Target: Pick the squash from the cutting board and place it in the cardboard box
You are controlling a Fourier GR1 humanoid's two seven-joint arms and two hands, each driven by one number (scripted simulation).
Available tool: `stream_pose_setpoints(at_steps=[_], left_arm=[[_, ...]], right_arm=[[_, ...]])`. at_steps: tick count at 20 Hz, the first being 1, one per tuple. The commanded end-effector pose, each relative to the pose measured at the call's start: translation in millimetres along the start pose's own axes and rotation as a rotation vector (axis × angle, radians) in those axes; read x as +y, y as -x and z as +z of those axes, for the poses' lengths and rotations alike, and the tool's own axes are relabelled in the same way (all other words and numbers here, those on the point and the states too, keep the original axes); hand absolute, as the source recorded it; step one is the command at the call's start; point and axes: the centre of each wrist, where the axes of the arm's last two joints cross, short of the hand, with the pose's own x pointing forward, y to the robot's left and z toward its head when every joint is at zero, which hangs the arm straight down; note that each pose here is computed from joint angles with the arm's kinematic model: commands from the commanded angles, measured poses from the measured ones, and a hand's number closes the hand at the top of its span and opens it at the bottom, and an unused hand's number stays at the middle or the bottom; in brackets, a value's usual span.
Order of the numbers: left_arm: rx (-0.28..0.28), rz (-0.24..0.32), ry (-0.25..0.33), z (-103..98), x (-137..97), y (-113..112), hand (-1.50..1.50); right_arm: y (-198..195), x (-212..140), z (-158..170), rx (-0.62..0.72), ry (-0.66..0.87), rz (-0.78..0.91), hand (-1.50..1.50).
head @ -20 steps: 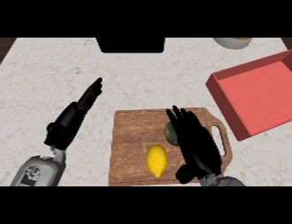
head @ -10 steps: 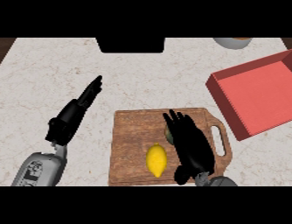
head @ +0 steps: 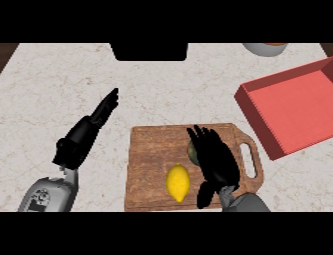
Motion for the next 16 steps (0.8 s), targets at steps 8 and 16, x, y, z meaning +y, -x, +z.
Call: stream_pose_setpoints(at_steps=[8,16], left_arm=[[0.008,-0.003,0.007,15,12,-8,0.00],[0.000,-0.005,0.001,3,3,18,0.00]], right_arm=[[8,19,-15,0.030,-0.016,0.040,1.50],[15,36,-15,-0.025,0.032,0.125,1.50]])
